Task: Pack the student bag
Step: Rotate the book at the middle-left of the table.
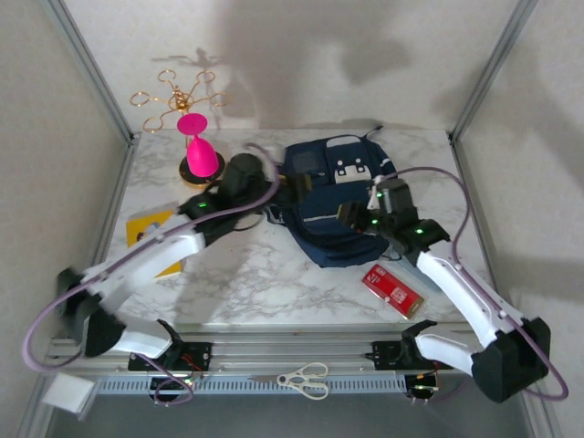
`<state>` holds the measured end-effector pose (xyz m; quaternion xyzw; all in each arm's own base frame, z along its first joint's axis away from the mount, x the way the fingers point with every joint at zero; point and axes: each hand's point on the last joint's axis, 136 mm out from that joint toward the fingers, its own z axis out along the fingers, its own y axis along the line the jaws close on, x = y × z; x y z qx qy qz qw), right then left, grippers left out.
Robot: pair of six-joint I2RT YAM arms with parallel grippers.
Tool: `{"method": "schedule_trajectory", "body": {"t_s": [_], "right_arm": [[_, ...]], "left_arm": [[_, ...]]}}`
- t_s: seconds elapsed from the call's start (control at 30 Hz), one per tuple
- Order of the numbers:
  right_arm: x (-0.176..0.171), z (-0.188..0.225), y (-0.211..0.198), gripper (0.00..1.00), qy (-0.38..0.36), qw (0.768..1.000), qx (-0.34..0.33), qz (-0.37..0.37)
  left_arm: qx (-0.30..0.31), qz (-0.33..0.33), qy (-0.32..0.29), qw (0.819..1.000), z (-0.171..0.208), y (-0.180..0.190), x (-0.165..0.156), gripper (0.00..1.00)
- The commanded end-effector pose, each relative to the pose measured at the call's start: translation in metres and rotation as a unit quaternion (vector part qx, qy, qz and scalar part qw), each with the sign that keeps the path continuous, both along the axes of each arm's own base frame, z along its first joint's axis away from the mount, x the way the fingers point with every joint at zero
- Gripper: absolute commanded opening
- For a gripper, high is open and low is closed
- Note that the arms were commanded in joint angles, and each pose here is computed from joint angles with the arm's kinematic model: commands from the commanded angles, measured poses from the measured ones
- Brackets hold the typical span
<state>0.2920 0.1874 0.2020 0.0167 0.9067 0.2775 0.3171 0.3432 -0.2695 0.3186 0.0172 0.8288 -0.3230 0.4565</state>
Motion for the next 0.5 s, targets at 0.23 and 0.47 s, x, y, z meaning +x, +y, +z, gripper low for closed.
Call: {"method": "schedule_trajectory", "body": {"t_s": [0.23,0.47], "right_arm": [[-0.023,-0.011,0.122,0.56,-0.017,0.990,0.011,0.140],[-0.038,-0.031,0.184,0.61,-0.004,0.979,0.022,0.201]], "left_arm": [[0.050,0.302,0.102,0.947,-0.078,0.234,-0.013,0.78],[0.022,0.459,0.163,0.873,-0.121,0.346,-0.032,0.86]]}}
